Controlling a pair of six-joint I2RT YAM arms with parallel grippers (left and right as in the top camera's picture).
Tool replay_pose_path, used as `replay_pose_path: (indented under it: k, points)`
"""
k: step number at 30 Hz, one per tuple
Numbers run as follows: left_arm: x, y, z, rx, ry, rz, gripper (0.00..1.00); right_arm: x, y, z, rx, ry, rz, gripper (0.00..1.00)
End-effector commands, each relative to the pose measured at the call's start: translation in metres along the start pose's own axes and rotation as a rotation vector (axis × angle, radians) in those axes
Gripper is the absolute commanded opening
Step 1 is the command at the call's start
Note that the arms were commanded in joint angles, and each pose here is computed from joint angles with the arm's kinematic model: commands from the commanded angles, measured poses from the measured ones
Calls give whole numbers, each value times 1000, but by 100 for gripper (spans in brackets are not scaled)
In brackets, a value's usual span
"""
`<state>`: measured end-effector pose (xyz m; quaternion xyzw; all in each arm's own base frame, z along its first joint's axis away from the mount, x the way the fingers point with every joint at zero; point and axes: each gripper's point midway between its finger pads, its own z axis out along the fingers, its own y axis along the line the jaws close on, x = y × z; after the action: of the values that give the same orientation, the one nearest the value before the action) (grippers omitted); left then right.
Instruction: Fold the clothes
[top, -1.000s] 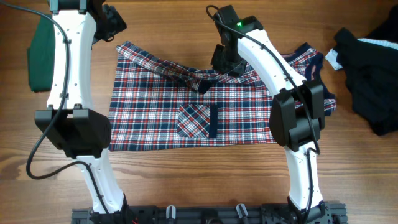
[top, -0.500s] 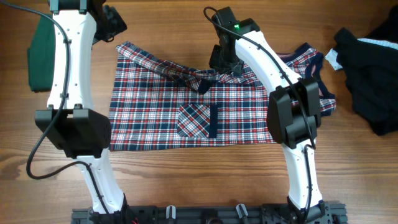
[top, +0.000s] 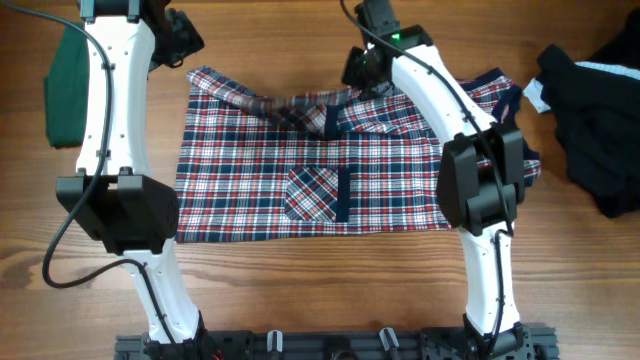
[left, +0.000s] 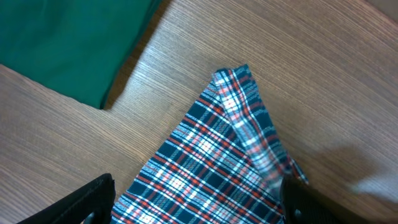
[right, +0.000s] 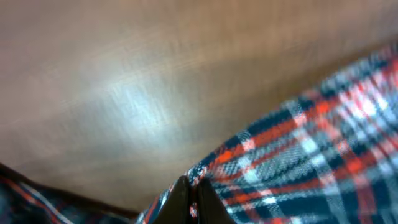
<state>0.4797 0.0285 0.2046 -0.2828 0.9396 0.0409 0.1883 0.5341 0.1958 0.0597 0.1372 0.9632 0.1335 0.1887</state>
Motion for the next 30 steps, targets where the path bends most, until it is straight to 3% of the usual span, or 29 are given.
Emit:
replay_pose_path:
  k: [1, 8, 12, 17, 18, 19, 20, 21, 25, 30]
  points:
    - [-6, 6, -16, 1, -37, 1, 84, -24, -2, 3, -35, -64, -8, 4]
    - [-6, 6, -16, 1, -37, 1, 84, -54, 10, 1, -74, -194, -13, 5]
    - [-5, 6, -16, 0, -36, 2, 84, -61, 2, 8, -25, -237, -11, 13]
    - [-5, 6, -15, 0, -36, 2, 83, -66, -21, 24, 43, -255, -26, 16]
    - [-5, 7, -15, 0, -35, 2, 84, -67, -26, 28, 51, -252, -27, 22]
    - [-5, 7, -15, 0, -35, 2, 84, -69, -31, 29, 56, -251, -21, 35]
    - [-5, 7, -15, 0, -35, 2, 84, -69, -35, 30, 56, -244, -22, 55]
    - [-5, 7, -16, 0, -34, 3, 84, -70, -36, 30, 47, -237, -26, 66]
    - [-4, 6, -15, 2, -30, 6, 84, -69, -34, 13, -22, -180, -59, 84]
    - [2, -9, -7, 71, 14, 91, 83, -66, -27, -52, -33, -158, -161, 93]
